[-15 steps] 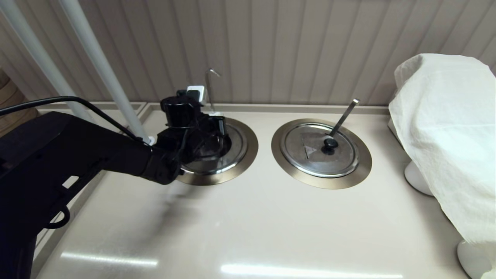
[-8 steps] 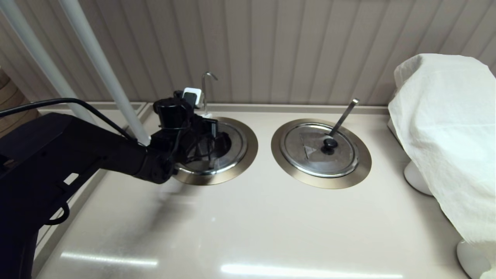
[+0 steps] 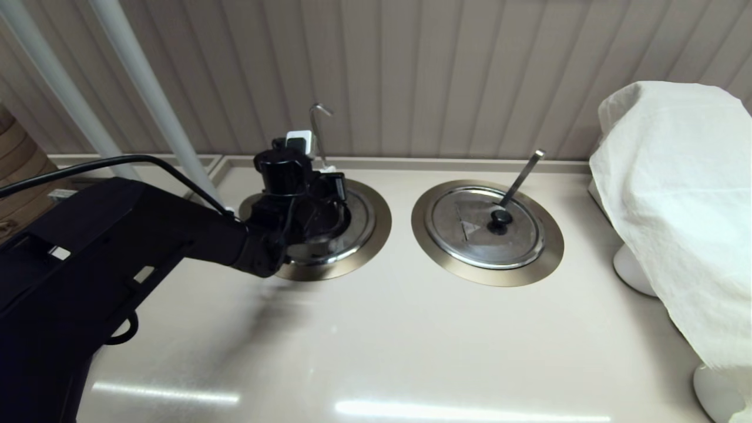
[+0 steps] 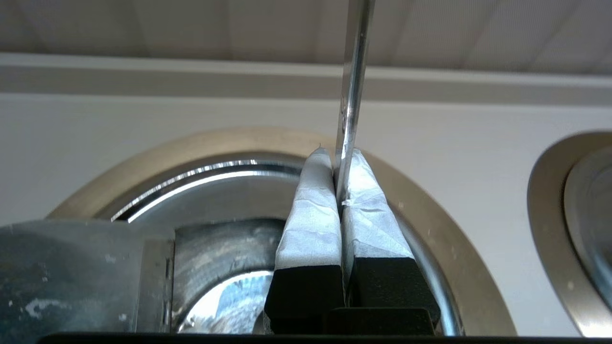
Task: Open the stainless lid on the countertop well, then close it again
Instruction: Stir with a spoon
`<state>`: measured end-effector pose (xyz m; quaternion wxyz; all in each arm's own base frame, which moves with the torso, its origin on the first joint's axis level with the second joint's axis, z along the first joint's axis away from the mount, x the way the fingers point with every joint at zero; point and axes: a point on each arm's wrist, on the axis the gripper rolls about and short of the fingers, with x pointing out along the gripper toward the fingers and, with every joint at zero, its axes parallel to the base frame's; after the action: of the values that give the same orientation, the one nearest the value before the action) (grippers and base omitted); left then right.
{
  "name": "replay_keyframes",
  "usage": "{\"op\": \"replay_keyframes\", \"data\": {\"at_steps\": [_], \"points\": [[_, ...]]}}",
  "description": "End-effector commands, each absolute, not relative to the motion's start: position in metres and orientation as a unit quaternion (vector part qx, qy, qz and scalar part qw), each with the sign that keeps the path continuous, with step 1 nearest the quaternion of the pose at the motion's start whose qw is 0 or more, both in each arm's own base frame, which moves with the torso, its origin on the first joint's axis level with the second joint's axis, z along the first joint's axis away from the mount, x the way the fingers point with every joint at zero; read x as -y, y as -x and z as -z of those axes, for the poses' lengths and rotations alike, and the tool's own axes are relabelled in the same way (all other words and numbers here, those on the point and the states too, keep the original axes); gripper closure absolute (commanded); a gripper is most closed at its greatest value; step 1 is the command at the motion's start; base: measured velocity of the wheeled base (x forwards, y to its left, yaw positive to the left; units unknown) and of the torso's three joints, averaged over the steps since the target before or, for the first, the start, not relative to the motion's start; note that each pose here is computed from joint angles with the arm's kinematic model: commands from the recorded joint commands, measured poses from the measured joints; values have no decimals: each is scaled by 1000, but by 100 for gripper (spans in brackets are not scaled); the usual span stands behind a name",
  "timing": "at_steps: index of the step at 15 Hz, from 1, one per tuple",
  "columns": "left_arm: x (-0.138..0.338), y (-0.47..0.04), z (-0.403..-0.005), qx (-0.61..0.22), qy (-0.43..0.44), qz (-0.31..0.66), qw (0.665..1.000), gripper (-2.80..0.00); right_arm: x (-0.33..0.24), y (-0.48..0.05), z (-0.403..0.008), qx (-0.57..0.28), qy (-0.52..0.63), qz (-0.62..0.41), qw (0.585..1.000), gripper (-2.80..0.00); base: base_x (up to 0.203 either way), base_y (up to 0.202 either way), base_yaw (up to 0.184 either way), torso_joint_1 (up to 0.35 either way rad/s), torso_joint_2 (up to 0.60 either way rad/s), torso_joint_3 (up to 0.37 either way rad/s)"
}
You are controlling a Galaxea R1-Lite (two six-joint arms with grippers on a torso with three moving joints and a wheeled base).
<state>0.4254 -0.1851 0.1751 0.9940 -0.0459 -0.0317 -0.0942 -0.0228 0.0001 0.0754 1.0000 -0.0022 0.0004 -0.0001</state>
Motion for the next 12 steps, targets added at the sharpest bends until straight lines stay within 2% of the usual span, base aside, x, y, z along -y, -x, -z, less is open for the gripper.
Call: {"op": "replay_keyframes", "data": {"at_steps": [1,3,6,12], "points": [[180,-417,-177,16,34,94,995,0,0,23,-75,0,2,-1,1000,-280,0,0,0,0,0,0],[165,-410,-181,-9,9,94,995,0,0,23,-75,0,2,-1,1000,-280,0,0,0,0,0,0],[148,-421,-176,-6,-20,71,997,0,0,23,-76,-1,2,0,1000,-280,0,0,0,0,0,0],[174,-439,-173,57,9,62,996,0,0,23,-76,-1,2,-1,1000,-280,0,0,0,0,0,0]]}}
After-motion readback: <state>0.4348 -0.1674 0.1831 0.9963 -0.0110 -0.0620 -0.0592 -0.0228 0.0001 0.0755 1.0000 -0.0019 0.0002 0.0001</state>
